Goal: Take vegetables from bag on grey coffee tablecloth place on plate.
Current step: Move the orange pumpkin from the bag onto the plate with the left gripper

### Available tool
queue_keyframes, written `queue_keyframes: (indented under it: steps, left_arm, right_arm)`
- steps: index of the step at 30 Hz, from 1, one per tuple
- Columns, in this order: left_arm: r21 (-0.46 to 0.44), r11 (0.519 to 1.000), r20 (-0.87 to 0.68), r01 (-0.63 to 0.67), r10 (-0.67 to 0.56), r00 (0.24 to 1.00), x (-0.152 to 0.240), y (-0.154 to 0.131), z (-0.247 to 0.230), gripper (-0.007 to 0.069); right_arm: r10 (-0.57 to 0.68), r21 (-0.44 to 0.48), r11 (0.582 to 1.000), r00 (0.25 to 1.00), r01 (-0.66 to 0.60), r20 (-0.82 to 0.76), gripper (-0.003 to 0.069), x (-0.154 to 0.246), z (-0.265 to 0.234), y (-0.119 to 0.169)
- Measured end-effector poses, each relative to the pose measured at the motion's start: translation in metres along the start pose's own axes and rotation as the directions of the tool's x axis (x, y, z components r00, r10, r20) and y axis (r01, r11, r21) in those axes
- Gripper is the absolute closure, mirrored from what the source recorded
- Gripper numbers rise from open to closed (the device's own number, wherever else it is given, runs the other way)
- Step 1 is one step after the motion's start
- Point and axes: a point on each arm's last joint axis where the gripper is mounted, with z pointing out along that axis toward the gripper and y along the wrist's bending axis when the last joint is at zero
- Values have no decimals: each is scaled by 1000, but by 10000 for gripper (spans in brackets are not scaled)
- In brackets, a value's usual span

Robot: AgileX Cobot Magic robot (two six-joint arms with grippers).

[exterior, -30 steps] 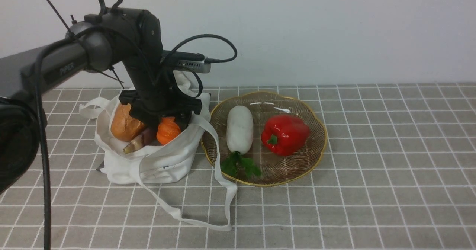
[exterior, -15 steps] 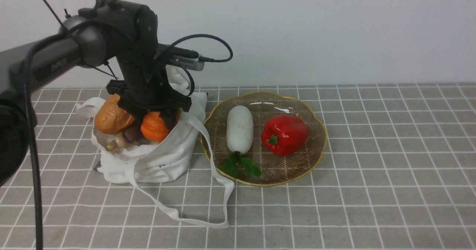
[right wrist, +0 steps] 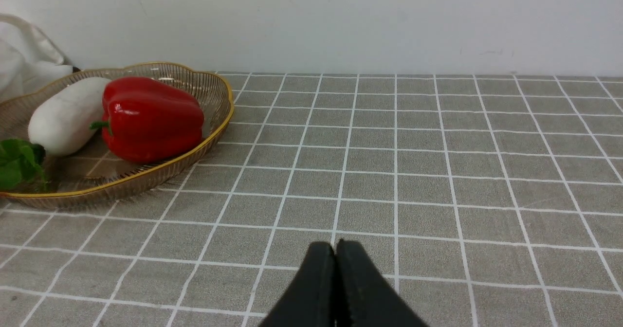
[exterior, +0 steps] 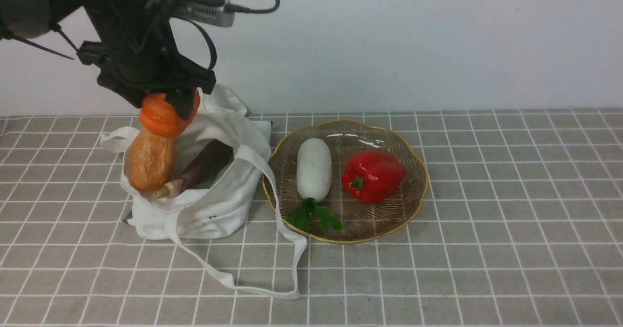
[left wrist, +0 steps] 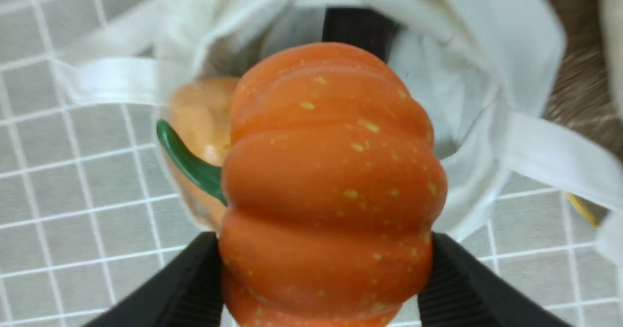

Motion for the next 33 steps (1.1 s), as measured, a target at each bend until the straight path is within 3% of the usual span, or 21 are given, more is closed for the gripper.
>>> queue_keyframes:
  steps: [5, 10, 14, 19, 22, 26, 33]
  left_arm:
    - [168, 985, 60, 34, -44, 997, 6, -16, -37, 168]
    - [379, 925, 32, -37, 27, 999, 5, -67, -24, 168]
    - [458, 885, 30, -82, 76, 997, 1, -112, 4, 168]
    - [458, 879, 75, -130, 108, 991, 0, -161, 45, 168]
    - [421, 894, 114, -153, 116, 987, -2, -175, 61, 168]
    - [372, 907, 118, -197, 165, 979, 1, -183, 77, 168]
    - [364, 906, 61, -216, 209, 976, 9, -188, 79, 167]
  right_arm:
    - [0, 0, 1000, 1000, 0, 0, 674, 0, 0, 0]
    - [0, 0, 1000, 1000, 0, 0, 674, 0, 0, 0]
    - [0, 0, 1000, 1000, 0, 0, 674, 0, 0, 0]
    - [0, 0, 1000, 1000, 0, 0, 674, 0, 0, 0]
    - [0, 0, 1000, 1000, 0, 0, 674, 0, 0, 0]
    - [0, 0, 1000, 1000, 0, 0, 674, 0, 0, 0]
    - [0, 0, 1000, 1000, 0, 0, 674, 0, 0, 0]
